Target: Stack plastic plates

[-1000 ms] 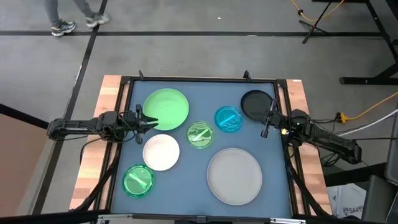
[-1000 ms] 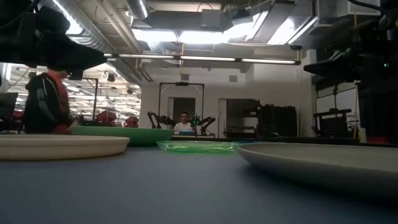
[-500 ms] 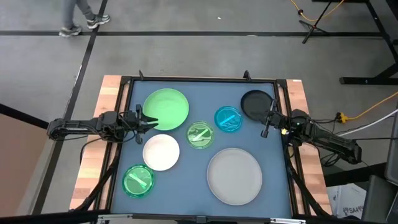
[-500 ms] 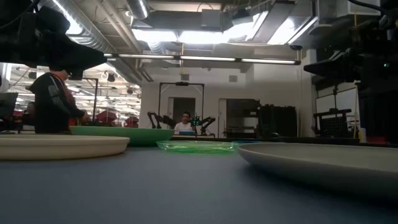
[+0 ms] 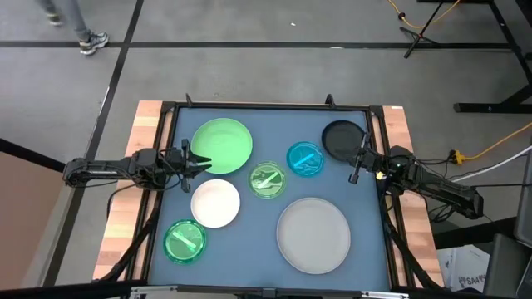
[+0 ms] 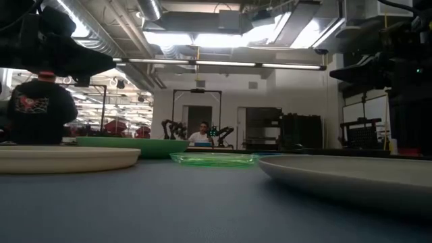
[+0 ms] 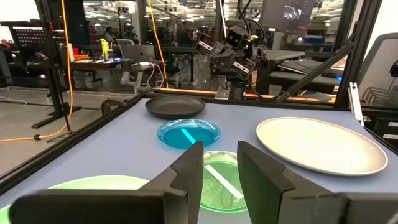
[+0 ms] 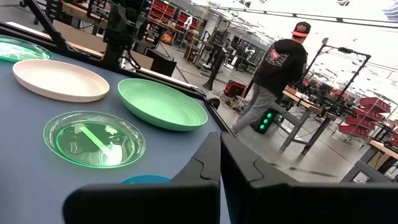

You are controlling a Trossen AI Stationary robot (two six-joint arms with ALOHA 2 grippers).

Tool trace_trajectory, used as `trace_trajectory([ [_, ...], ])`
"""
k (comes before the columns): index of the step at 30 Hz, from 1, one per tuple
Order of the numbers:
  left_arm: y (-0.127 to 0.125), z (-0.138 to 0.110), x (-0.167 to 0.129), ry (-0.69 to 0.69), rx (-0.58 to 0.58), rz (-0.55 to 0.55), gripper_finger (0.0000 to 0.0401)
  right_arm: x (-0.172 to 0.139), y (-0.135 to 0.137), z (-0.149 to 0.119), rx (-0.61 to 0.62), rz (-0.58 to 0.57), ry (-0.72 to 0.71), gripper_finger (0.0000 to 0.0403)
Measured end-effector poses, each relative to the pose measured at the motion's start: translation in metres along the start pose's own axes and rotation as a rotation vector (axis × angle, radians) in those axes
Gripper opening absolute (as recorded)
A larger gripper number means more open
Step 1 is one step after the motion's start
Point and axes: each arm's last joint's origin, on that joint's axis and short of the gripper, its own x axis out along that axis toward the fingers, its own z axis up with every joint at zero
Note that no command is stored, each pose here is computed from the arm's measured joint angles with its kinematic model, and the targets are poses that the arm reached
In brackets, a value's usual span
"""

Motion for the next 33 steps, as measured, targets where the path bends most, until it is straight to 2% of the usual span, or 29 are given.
trace_trajectory([
  [33,0.0000,0.0006,0.0000,-0.006,-0.007,0.000,0.0092,0.0000,0.0000,-0.0001,0.000,0.000,0.001,0.0000],
])
